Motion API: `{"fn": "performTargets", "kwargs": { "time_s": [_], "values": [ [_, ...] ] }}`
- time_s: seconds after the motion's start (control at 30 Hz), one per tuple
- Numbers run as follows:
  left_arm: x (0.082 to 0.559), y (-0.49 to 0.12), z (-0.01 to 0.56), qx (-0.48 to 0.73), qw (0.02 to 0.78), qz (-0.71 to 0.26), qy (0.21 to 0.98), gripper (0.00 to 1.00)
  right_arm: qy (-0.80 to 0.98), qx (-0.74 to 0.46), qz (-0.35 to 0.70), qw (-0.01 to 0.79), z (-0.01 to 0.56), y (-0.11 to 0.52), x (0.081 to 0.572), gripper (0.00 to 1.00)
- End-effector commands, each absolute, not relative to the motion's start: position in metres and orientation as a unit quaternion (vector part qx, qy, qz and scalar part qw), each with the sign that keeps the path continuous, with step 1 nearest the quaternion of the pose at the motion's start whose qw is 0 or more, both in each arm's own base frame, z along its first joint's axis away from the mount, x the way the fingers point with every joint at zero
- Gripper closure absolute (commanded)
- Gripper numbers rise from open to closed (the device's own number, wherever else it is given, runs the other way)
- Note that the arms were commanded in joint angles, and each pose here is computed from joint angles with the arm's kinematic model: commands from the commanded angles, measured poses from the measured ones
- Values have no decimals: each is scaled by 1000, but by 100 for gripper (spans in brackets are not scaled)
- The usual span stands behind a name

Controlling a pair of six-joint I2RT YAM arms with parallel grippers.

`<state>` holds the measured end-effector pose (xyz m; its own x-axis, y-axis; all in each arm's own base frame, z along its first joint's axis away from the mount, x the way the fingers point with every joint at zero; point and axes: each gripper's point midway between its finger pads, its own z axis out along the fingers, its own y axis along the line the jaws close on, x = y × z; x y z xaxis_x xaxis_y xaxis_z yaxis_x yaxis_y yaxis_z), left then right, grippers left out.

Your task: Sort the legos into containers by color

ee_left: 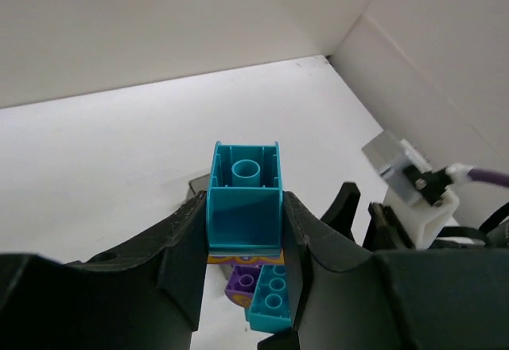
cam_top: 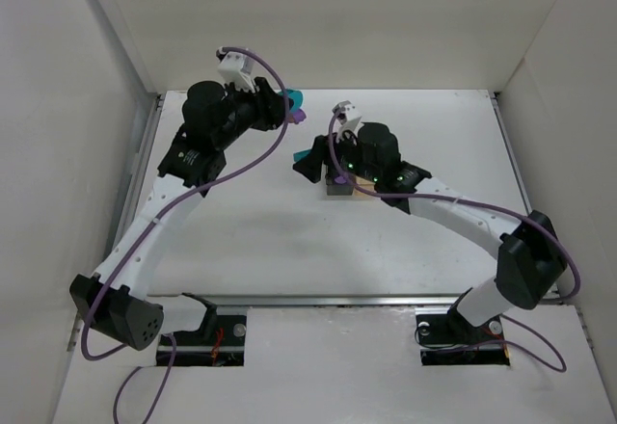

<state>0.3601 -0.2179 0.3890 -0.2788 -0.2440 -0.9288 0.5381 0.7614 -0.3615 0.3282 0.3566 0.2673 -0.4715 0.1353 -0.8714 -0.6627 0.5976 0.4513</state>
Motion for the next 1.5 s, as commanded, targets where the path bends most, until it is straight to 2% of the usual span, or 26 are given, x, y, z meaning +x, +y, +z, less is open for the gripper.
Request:
{"fn": "performTargets", "kwargs": {
  "time_s": [0.0, 0.07, 0.1, 0.13, 0.23, 0.3, 0.47, 0.57, 0.6, 0.7, 0.83, 0.87, 1.03, 1.27, 1.4, 1.47],
  "values": [
    [373, -197, 423, 90, 651, -285, 698, 100, 762, -186, 416, 460, 240, 365, 330, 100],
    [375, -194, 420, 82, 649, -276, 704, 100, 786, -196, 404, 426, 210, 372, 333, 100],
    [372, -191, 416, 78, 647, -271, 709, 100, 784, -206, 407, 421, 213, 378, 336, 100],
    [373, -189, 416, 74, 648, -267, 709, 100, 811, -208, 387, 386, 181, 380, 339, 98],
    [374, -173, 404, 44, 648, -234, 723, 100, 830, -223, 362, 361, 163, 391, 349, 96],
    [374, -157, 402, 19, 656, -201, 728, 100, 853, -238, 334, 323, 130, 394, 346, 96],
    [373, -137, 381, 1, 646, -150, 748, 100, 874, -247, 271, 318, 114, 406, 349, 83],
    [369, -135, 377, 1, 645, -150, 749, 100, 889, -248, 254, 289, 92, 405, 347, 65],
    [369, -136, 373, -1, 641, -152, 752, 100, 890, -255, 253, 280, 84, 408, 349, 47],
    [366, -137, 376, -2, 643, -159, 749, 100, 883, -279, 273, 261, 86, 415, 340, 23],
    [365, -136, 380, 0, 651, -159, 743, 100, 858, -289, 304, 297, 114, 415, 334, 1],
    [365, -138, 376, 4, 647, -161, 746, 100, 837, -299, 316, 333, 141, 416, 337, 0],
    [362, -147, 366, 8, 631, -187, 752, 100, 791, -330, 329, 395, 189, 399, 321, 0],
    [355, -169, 359, 32, 605, -241, 758, 100, 695, -340, 370, 515, 307, 383, 304, 0],
    [345, -192, 354, 78, 589, -292, 750, 100, 665, -333, 413, 525, 347, 394, 299, 0],
    [339, -199, 355, 92, 579, -312, 748, 100, 673, -319, 423, 516, 346, 402, 304, 0]
  ]
}}
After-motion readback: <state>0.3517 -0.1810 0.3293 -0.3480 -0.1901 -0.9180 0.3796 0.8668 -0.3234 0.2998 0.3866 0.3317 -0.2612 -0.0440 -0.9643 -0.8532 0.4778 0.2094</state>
